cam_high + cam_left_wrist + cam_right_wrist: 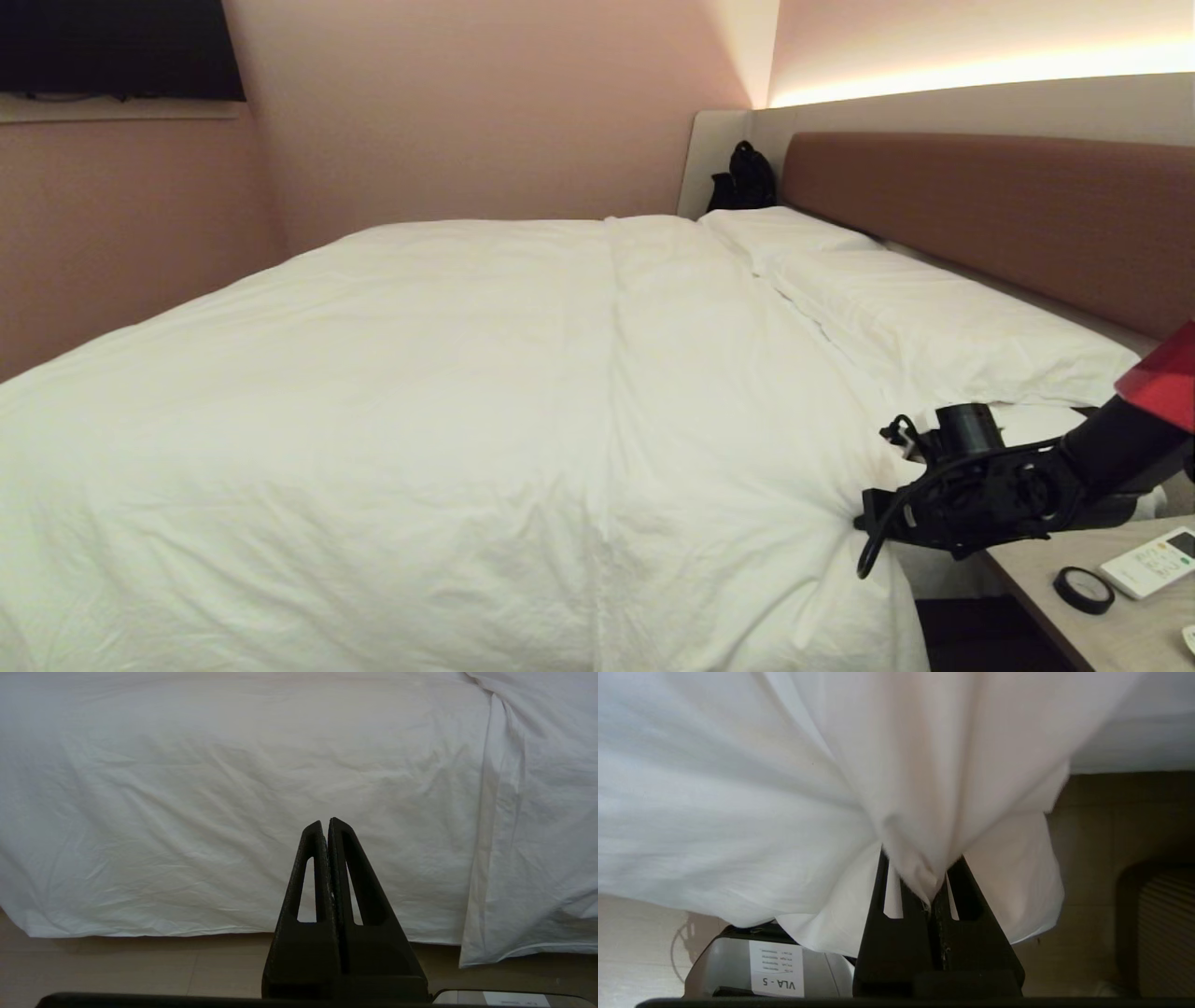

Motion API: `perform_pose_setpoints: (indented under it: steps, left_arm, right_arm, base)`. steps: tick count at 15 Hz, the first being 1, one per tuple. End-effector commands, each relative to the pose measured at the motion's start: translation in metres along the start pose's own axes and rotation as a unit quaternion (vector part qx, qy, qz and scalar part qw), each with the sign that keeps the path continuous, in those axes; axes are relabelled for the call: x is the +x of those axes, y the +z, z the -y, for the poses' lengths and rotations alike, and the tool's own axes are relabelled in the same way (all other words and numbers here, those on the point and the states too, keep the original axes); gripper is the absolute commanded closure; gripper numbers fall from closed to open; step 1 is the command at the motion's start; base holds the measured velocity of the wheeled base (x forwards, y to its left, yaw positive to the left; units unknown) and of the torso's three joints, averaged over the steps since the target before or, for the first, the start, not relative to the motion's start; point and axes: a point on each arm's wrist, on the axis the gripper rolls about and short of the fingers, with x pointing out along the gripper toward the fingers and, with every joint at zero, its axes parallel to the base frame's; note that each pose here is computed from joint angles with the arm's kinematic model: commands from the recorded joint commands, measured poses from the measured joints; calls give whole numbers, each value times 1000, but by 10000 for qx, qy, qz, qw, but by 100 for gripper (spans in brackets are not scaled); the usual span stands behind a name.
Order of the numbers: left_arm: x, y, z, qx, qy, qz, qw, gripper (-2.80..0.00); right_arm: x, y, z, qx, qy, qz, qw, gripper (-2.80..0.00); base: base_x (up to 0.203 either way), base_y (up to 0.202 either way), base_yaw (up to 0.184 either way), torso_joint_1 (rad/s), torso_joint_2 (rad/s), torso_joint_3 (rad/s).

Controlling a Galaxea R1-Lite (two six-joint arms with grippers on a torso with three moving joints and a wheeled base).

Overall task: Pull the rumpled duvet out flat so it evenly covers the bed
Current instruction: Flatten the corners of the folded blanket

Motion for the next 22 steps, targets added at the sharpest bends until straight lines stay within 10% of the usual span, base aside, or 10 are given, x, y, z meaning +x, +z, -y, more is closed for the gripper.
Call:
perform_pose_setpoints:
  steps: [1, 22]
  left_arm:
    - [0, 0, 0, -3, 1, 0, 10000, 0]
    - [0, 0, 0, -3, 1, -6, 10000, 0]
  right_arm:
    - [-8, 2, 7, 54, -182, 106, 9998, 0]
    - [-57, -10, 29, 106, -725, -204, 9971, 0]
  base:
    - [0, 0, 0, 0, 0, 0]
    - [0, 0, 0, 0, 0, 0]
